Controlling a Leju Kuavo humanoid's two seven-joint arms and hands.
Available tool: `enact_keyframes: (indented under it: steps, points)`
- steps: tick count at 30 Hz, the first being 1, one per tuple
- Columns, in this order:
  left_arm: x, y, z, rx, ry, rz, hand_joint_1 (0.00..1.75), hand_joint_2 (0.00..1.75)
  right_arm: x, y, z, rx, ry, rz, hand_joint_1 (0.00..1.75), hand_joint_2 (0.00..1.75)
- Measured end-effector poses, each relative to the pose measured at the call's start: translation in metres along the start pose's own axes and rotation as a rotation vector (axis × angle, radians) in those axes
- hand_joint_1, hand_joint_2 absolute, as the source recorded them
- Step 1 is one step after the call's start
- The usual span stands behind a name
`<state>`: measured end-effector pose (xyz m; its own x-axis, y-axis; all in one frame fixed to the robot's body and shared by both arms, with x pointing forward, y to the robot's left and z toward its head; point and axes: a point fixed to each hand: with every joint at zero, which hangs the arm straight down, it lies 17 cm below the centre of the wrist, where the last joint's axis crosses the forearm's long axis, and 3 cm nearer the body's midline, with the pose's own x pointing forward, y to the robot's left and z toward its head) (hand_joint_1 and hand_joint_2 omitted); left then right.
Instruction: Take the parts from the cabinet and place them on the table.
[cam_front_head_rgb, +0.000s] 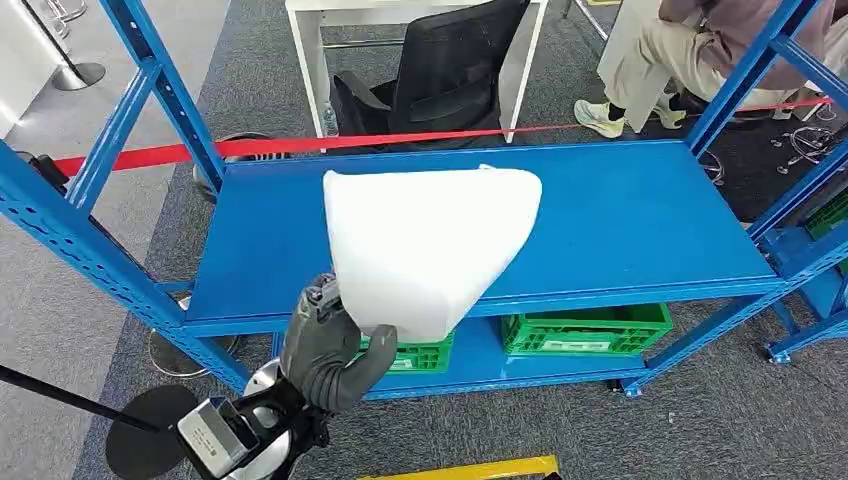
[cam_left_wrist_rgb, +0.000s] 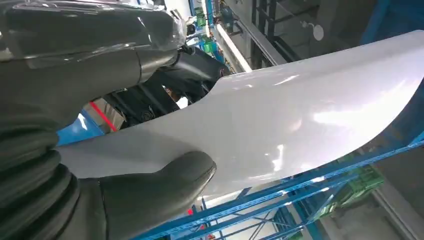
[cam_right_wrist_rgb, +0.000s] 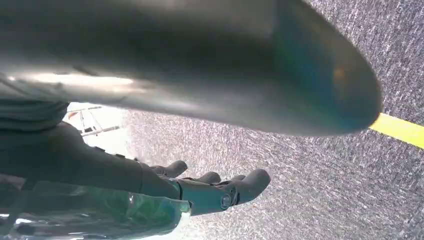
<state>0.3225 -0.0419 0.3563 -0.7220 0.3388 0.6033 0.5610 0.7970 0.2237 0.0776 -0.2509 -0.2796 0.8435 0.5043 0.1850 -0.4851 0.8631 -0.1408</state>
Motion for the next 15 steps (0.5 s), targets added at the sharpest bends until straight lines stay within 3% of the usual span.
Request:
enact_keyframes:
  steps: [15]
  points:
    - [0.0074, -0.0050, 0.0043, -0.020, -0.016, 0.011, 1.75, 1.75, 0.0043, -0.0019, -0.0004, 0.000, -0.005, 0.013, 0.00, 0.00]
